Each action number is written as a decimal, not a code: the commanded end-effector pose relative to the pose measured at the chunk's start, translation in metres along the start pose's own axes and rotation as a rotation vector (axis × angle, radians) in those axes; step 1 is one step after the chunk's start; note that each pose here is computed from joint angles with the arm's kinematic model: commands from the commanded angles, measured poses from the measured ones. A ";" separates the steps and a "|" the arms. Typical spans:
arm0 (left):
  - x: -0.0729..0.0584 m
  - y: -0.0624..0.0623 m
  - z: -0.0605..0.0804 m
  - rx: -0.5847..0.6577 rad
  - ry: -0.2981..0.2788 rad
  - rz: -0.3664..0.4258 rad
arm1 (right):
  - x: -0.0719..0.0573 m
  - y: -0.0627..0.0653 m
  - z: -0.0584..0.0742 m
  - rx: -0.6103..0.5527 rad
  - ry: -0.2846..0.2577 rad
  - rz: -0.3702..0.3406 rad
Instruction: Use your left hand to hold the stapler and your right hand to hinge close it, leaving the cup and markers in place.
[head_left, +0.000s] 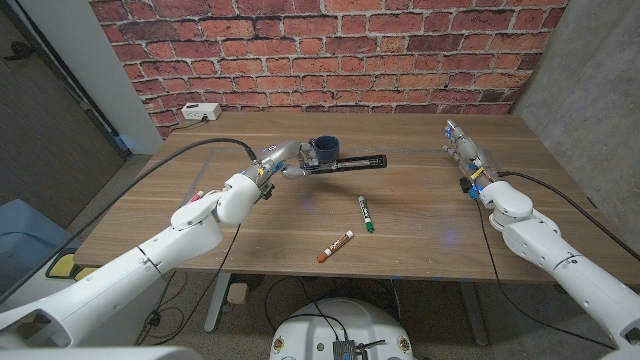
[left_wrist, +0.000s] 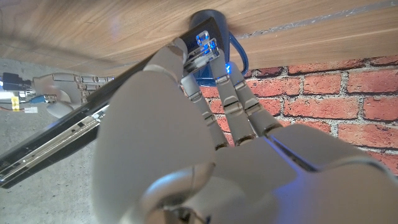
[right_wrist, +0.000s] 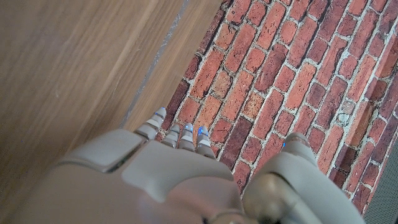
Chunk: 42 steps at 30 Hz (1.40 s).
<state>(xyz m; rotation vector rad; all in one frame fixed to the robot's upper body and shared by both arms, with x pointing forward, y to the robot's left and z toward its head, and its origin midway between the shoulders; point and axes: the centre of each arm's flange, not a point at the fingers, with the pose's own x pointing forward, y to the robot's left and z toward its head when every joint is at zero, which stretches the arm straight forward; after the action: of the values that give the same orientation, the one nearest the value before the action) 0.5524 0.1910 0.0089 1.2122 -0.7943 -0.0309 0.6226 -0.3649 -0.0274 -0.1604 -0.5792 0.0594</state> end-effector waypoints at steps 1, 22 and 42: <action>0.008 0.000 0.007 -0.063 -0.013 0.042 | -0.003 0.003 0.003 -0.021 -0.010 0.023; 0.024 -0.008 0.013 -0.090 -0.043 0.054 | -0.013 0.015 0.016 -0.131 -0.039 0.031; 0.026 -0.014 0.013 -0.147 -0.019 0.092 | -0.025 0.018 0.028 -0.174 -0.079 0.043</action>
<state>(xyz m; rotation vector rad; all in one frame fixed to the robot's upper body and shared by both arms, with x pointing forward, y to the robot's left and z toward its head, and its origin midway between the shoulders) 0.5673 0.1660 0.0156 1.0707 -0.8531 -0.0382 0.5944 -0.3478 -0.0226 -0.3188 -0.6354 0.0573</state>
